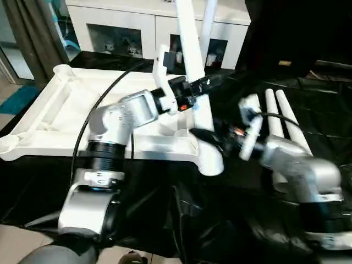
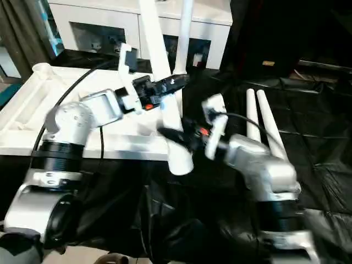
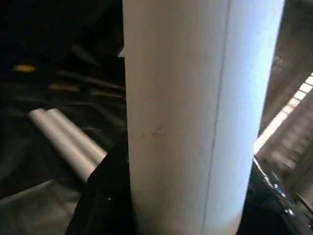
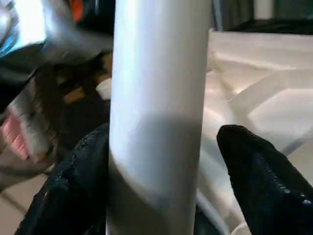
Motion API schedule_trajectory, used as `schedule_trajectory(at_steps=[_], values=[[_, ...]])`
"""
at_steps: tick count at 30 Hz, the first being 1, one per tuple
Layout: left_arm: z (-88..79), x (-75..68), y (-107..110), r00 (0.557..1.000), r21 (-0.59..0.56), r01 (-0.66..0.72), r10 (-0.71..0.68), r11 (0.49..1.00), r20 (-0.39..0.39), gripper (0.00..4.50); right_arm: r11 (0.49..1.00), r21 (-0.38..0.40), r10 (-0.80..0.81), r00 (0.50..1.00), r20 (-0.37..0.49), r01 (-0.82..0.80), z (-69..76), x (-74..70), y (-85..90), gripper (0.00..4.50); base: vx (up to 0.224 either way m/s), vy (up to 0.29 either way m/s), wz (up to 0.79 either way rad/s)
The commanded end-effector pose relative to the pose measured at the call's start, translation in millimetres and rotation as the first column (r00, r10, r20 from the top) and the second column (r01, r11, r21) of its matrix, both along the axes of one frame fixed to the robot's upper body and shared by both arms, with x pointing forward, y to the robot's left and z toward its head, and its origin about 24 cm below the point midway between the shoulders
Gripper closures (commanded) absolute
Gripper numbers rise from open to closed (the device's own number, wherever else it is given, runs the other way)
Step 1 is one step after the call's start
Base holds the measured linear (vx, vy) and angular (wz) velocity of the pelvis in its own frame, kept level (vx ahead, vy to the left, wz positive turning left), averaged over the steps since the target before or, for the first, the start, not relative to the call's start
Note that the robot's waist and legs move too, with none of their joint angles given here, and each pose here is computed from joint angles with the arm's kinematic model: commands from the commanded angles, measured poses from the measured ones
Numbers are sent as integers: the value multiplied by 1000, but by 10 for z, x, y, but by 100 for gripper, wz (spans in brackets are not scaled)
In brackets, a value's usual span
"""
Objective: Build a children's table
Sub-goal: Pick table leg
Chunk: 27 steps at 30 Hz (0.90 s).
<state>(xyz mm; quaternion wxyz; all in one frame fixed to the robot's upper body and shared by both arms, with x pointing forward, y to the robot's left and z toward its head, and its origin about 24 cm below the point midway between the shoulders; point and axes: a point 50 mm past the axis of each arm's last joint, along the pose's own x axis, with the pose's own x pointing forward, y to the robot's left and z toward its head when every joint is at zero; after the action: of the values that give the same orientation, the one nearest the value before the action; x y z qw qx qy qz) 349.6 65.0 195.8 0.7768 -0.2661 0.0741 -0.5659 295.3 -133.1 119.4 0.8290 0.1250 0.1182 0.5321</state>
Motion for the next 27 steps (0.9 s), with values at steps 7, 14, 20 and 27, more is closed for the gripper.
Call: schedule_trajectory(at_steps=[7, 14, 20, 27], values=[[133, -88, -51, 993, -52, 100, -97, 994, 61, 270, 1000, -16, -1, 998, -62, 0, -73, -9, -7, 153, 0, 0, 0], [70, -19, -49, 999, -7, -14, 14, 1000, 43, 214, 999, -3, -46, 998, -37, 46, -39, 48, 38, 208, 0, 0, 0], [-84, 44, -49, 980, 109, -200, 201, 974, 2, 164, 996, -4, -91, 996, -17, 91, -33, 80, 92, 248, 0, 0, 0], [-217, 42, -42, 941, 148, -324, 334, 935, -50, 190, 989, 4, -146, 989, -6, 146, -12, 142, 104, 256, 0, 0, 0]])
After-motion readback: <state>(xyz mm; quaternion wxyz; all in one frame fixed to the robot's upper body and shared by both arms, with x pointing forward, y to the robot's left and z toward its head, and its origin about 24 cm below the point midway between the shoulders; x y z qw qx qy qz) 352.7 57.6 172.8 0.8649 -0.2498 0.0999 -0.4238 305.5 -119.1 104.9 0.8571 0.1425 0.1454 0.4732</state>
